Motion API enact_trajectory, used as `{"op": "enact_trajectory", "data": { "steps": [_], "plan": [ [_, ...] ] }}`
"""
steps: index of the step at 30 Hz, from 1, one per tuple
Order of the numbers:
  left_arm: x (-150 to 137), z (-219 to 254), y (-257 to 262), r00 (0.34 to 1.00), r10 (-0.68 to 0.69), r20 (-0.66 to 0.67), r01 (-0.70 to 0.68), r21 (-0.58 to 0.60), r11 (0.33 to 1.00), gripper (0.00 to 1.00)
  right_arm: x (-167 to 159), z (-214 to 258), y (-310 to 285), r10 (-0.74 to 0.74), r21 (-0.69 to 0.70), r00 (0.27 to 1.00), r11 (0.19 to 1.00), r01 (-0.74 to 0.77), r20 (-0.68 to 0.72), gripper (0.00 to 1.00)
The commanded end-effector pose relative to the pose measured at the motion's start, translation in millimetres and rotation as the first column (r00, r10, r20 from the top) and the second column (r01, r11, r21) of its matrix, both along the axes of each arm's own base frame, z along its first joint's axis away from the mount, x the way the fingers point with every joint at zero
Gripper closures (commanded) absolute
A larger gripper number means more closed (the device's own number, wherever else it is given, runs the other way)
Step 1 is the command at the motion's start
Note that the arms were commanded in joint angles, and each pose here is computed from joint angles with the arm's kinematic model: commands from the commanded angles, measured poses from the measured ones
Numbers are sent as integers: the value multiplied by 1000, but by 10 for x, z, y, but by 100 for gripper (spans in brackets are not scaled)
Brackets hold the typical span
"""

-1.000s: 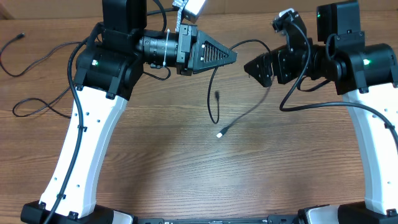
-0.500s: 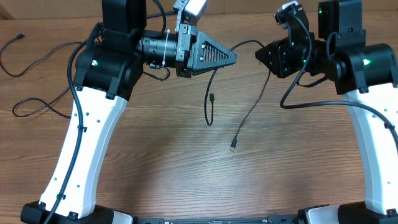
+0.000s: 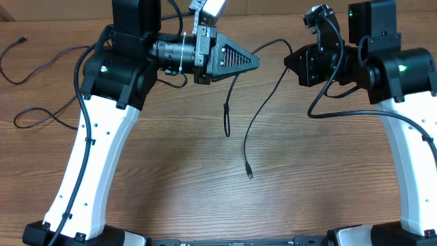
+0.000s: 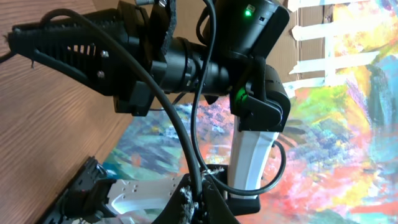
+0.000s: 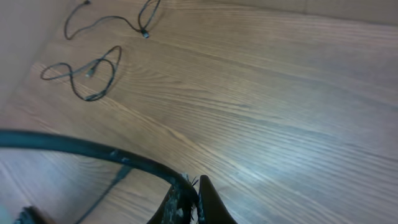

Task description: Untangle cables

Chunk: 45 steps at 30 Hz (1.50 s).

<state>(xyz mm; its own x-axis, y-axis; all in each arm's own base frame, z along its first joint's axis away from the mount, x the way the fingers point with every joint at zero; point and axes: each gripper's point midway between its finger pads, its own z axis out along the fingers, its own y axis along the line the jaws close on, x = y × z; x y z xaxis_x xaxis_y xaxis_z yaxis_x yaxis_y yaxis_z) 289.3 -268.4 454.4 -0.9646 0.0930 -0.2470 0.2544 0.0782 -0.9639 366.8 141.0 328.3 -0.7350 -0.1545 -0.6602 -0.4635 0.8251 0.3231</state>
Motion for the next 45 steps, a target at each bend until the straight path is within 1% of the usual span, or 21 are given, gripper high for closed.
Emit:
{"op": "enact_trajectory", "data": {
  "steps": [1, 2, 3, 6, 7, 8, 9, 12, 15, 18, 19, 21, 26, 30, 32, 34, 35, 36, 39, 43, 45],
  "plan": [
    [-1, 112, 29, 993, 48, 110, -49, 2, 999, 92, -32, 138, 99, -30, 109, 998, 993, 35, -50, 96],
    [49, 86, 31, 986, 71, 148, -73, 12, 997, 86, -47, 145, 119, -42, 137, 996, 989, 53, -78, 96],
    [101, 47, 38, 979, 96, 180, -103, 27, 994, 71, -80, 154, 153, -44, 170, 993, 983, 63, -112, 96],
    [310, -177, 106, 955, 208, 213, -238, 122, 964, 68, -217, 177, 259, 8, 240, 984, 970, 35, -177, 96],
    [408, -299, 163, 940, 263, 219, -303, 177, 936, 67, -263, 170, 279, 23, 252, 980, 967, 27, -197, 96],
    [493, -406, 231, 923, 311, 226, -360, 227, 905, 61, -296, 159, 285, 27, 256, 976, 966, 31, -216, 96],
    [579, -521, 323, 903, 361, 235, -418, 282, 863, 58, -323, 136, 280, 15, 259, 969, 965, 51, -247, 96],
    [741, -854, 640, 841, 460, 284, -541, 441, 716, 54, -389, 90, 270, -15, 266, 946, 958, 106, -324, 96],
    [764, -1086, 878, 803, 512, 304, -587, 554, 591, 31, -448, 101, 305, 3, 291, 934, 951, 108, -357, 96],
    [733, -1195, 982, 794, 527, 303, -587, 606, 537, 8, -521, 189, 399, 68, 359, 925, 930, 77, -374, 96],
    [705, -1210, 974, 801, 523, 290, -576, 612, 542, 4, -538, 214, 422, 77, 378, 919, 922, 82, -387, 96],
    [624, -1211, 903, 833, 488, 261, -534, 608, 587, 4, -548, 272, 463, 85, 418, 904, 902, 110, -419, 96],
    [355, -1080, 581, 927, 248, 282, -364, 516, 775, 3, -523, 458, 564, 139, 511, 898, 853, 106, -418, 96],
    [151, -941, 367, 943, 106, 314, -241, 430, 870, 6, -481, 557, 601, 147, 552, 892, 824, 129, -428, 96],
    [71, -847, 280, 921, 21, 388, -179, 375, 910, 8, -467, 570, 603, 141, 556, 889, 819, 142, -435, 96],
    [30, -797, 245, 909, -10, 416, -148, 345, 927, 11, -467, 570, 603, 137, 557, 883, 816, 156, -449, 96],
    [-23, -743, 212, 900, -37, 434, -112, 313, 943, 18, -463, 571, 603, 134, 557, 881, 814, 164, -454, 96],
    [-62, -703, 191, 890, -58, 453, -85, 289, 953, 19, -455, 570, 600, 127, 556, 878, 812, 175, -462, 96],
    [-152, -617, 151, 860, -101, 500, -23, 237, 971, 20, -410, 548, 578, 84, 543, 862, 806, 235, -499, 96],
    [-158, -605, 144, 857, -104, 505, -18, 231, 973, 35, -393, 548, 574, 61, 539, 836, 790, 293, -545, 96],
    [-150, -611, 141, 855, -103, 508, -21, 234, 972, 37, -406, 546, 593, 66, 538, 836, 792, 289, -545, 96]
  ]
}}
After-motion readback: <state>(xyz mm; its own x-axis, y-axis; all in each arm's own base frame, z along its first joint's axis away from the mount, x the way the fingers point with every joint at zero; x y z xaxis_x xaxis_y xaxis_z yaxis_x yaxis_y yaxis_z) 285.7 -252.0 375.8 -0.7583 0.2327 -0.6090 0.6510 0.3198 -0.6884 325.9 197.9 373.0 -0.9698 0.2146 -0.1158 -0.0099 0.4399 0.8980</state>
